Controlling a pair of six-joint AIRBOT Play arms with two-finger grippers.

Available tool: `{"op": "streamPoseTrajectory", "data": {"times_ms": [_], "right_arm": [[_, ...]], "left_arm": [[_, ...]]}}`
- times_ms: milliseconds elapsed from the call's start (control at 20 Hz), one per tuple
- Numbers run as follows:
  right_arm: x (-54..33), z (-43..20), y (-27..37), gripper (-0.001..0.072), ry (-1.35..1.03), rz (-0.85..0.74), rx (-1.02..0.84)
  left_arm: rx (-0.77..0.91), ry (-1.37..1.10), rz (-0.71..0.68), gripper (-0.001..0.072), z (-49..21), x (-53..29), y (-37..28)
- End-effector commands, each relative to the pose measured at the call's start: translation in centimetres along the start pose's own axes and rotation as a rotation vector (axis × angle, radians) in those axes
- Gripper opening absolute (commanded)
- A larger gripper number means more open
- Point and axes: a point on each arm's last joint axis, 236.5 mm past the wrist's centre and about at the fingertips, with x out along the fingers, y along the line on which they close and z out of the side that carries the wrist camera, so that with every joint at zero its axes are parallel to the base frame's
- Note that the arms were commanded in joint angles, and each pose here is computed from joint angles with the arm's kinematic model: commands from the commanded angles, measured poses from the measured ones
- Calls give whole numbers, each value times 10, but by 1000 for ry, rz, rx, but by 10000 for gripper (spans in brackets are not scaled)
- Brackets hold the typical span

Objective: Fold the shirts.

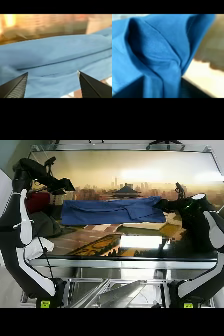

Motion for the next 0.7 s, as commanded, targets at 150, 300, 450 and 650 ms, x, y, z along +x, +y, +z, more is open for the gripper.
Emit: {"op": "streamPoseTrajectory", "data": {"times_ms": [150,300,450,650], "right_arm": [[-6,1,41,19,68,94,-94],[-51,23,84,19,36,124,-200],[-110,41,127,18,-20,133,-303],[-158,50,161,18,-61,126,-375]], "left_arm": [[147,150,-43,20,-28,76,-82],[201,206,-130,21,-49,133,-141],[204,225,-247,21,-70,185,-202],[245,233,-298,21,-87,223,-252]]}}
